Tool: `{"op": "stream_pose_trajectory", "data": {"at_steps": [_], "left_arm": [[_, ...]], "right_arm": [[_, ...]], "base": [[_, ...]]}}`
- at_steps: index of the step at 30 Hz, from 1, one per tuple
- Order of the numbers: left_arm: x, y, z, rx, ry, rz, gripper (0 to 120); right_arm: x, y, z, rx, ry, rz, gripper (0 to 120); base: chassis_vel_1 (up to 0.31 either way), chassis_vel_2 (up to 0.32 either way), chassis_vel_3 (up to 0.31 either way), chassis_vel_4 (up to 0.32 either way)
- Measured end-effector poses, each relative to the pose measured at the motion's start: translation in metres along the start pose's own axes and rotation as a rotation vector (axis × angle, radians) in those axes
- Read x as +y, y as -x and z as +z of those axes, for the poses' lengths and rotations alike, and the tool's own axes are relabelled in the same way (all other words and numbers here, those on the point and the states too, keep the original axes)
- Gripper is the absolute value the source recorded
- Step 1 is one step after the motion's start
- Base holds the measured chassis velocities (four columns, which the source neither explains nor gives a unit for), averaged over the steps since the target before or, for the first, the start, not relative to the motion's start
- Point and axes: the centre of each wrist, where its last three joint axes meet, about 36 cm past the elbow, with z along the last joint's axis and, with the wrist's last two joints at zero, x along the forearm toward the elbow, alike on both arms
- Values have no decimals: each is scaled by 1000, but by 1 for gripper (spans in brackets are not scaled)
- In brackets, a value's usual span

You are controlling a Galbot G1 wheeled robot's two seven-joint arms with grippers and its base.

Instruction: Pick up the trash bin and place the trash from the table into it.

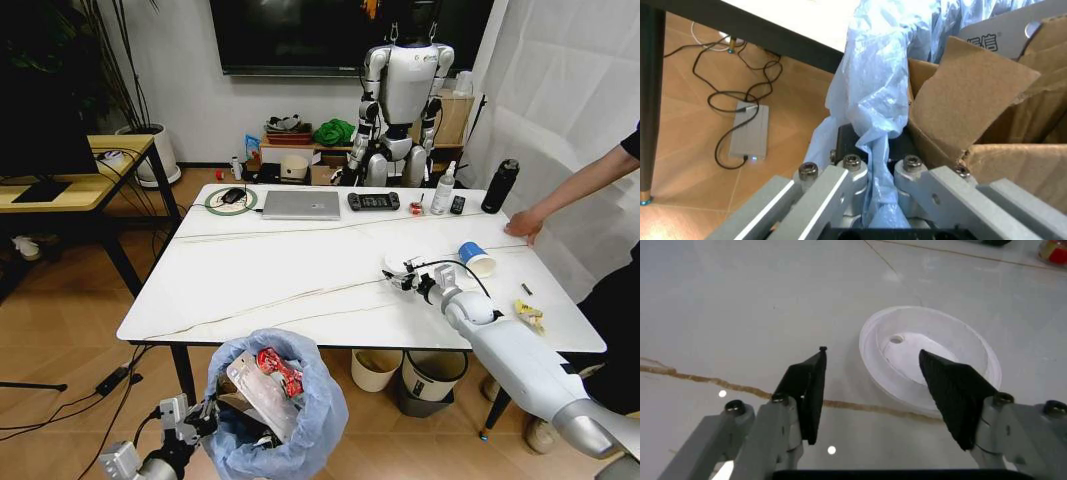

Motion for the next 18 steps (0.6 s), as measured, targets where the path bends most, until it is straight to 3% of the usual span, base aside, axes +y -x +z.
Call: {"op": "stream_pose_trajectory", "data": {"at_steps": [3,5,7,12,18], "left_arm": [[0,0,0,-1,1,0,0],[0,-1,-1,-2,2,-1,0],[0,-1,-1,-3,2,-1,0],[0,-1,-2,-6,3,0,0],[0,-1,-2,-6,1,0,0]], "right_arm": [[0,1,0,4,-3,1,47],[0,1,2,15,-11,3,34],[-1,1,3,19,-14,3,32],[-4,-1,6,32,-36,9,11],[-7,-4,8,37,-43,11,1]], "base": [[0,0,0,0],[0,0,0,0],[0,0,0,0],[0,0,0,0],[0,0,0,0]]}}
